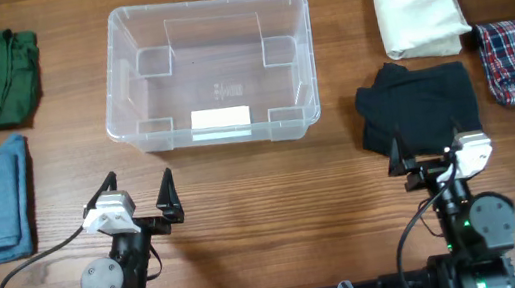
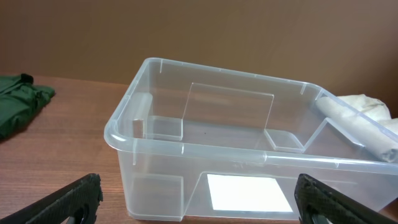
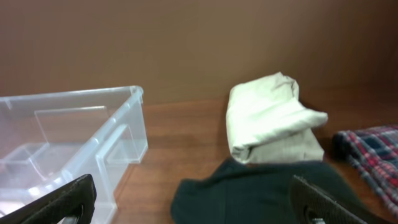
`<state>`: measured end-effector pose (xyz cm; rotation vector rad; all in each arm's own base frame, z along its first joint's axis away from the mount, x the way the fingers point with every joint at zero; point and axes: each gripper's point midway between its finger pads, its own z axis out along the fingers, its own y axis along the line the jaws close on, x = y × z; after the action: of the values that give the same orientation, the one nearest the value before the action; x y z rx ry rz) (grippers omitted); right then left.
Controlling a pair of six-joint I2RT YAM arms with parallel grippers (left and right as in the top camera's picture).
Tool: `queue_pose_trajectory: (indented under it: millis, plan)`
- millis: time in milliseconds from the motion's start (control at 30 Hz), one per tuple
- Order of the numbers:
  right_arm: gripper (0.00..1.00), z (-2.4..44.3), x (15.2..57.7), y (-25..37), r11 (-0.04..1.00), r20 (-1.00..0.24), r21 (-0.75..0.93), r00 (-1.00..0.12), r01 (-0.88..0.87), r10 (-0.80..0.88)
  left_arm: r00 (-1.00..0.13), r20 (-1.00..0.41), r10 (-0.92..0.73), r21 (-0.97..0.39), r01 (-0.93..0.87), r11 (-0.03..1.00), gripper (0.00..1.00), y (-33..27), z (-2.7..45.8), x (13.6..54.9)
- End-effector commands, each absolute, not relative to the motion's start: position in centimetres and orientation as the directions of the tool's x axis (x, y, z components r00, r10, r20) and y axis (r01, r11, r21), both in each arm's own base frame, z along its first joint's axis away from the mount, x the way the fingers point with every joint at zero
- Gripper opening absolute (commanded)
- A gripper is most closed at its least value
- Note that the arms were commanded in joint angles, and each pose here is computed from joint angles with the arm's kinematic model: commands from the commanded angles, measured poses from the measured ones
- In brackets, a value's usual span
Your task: Pack container
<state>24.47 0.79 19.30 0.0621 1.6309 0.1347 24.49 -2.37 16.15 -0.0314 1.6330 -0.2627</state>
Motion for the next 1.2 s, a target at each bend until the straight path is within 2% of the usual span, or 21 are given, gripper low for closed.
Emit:
queue_pose_trajectory:
  millis: [0, 200, 300, 500, 533, 567, 633, 700, 833, 1167]
  plan:
    - [1.0, 25.9, 24.5, 0.4, 0.994, -0.994, 0.108, -0.037, -0.022, 0.107, -0.086, -0.979, -0.187, -0.197, 0.129, 0.972, 1.0, -2.2, 16.0, 24.5]
    - [1.0, 30.2, 26.6, -0.5, 0.982, -0.925, 0.175, -0.329, 0.066, 0.187, -0.085, -0.979, -0.187, -0.197, 0.129, 0.972, 1.0, -2.2, 16.1, 24.5]
    - [1.0, 31.6, 27.2, -0.8, 0.979, -0.9, 0.183, -0.386, 0.092, 0.205, -0.086, -0.979, -0.187, -0.197, 0.129, 0.972, 1.0, -2.2, 16.0, 24.5]
    - [1.0, 33.2, 27.9, 2.3, 0.951, -0.868, 0.304, -0.427, -0.055, 0.253, -0.086, -0.979, -0.187, -0.197, 0.129, 0.972, 1.0, -2.2, 16.0, 24.5]
    - [1.0, 33.0, 28.0, 1.7, 0.952, -0.863, 0.307, -0.426, -0.015, 0.272, -0.086, -0.979, -0.187, -0.197, 0.129, 0.972, 1.0, -2.2, 16.0, 24.5]
    - [1.0, 32.3, 27.8, -0.4, 0.923, -0.828, 0.358, -0.41, 0.139, 0.383, -0.086, -0.979, -0.187, -0.197, 0.129, 0.972, 1.0, -2.2, 16.0, 24.5]
    - [1.0, 30.3, 26.3, -4.7, 0.767, -0.728, 0.453, -0.307, 0.455, 0.613, -0.085, -0.979, -0.187, -0.197, 0.129, 0.972, 1.0, -2.2, 16.1, 24.5]
    - [1.0, 28.8, 24.9, -7.0, 0.659, -0.678, 0.467, -0.239, 0.589, 0.695, -0.086, -0.979, -0.187, -0.197, 0.129, 0.972, 1.0, -2.2, 16.0, 24.5]
    - [1.0, 27.1, 24.3, -9.4, 0.605, -0.658, 0.453, -0.213, 0.655, 0.722, -0.086, -0.979, -0.187, -0.197, 0.129, 0.972, 1.0, -2.2, 16.0, 24.5]
    - [1.0, 17.6, 26.9, -12.7, 0.58, -0.48, 0.471, -0.359, 0.664, 0.801, -0.085, -0.979, -0.187, -0.197, 0.129, 0.972, 1.0, -2.2, 16.1, 24.5]
